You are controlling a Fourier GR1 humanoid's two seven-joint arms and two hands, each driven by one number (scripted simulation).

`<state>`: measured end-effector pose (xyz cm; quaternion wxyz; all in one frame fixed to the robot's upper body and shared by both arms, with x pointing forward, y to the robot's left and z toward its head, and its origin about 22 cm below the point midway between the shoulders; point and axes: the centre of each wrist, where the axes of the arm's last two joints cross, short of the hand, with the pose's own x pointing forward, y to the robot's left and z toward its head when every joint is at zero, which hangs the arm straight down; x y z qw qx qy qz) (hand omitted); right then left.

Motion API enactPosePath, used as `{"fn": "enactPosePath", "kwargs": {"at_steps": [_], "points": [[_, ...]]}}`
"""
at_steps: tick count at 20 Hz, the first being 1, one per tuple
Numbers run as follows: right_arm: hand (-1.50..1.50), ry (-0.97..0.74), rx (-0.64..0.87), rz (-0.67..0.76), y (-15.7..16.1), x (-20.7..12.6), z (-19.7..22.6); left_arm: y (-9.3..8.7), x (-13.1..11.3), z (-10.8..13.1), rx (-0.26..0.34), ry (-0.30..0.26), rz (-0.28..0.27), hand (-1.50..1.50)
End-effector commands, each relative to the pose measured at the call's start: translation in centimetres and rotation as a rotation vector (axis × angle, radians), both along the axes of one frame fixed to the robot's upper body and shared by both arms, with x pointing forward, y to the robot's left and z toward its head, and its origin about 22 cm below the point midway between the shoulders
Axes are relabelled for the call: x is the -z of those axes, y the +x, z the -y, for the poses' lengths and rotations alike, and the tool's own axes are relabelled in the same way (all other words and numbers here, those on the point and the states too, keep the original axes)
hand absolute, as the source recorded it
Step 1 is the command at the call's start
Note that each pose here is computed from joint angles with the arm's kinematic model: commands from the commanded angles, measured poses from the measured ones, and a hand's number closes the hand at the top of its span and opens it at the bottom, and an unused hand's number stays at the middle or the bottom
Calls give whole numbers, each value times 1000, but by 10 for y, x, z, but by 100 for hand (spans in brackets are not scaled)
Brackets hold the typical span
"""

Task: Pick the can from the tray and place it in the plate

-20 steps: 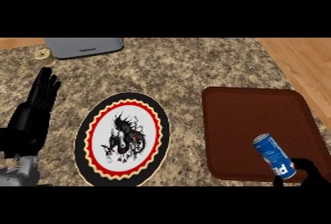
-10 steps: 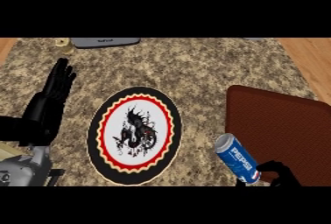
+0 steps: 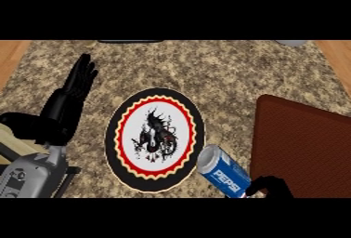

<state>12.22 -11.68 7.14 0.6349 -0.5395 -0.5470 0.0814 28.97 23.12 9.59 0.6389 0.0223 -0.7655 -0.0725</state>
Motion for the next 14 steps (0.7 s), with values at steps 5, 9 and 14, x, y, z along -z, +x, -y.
{"fn": "enactPosePath", "kwargs": {"at_steps": [5, 9, 14], "points": [[150, 54, 104, -6, 22, -8, -31, 6, -9, -21, 8, 104, 15, 0], [150, 21, 147, -51, 44, -7, -33, 8, 2, -14, 26, 102, 22, 0], [150, -6, 191, -96, 82, 2, -35, 17, -11, -7, 44, 80, 24, 0]]}}
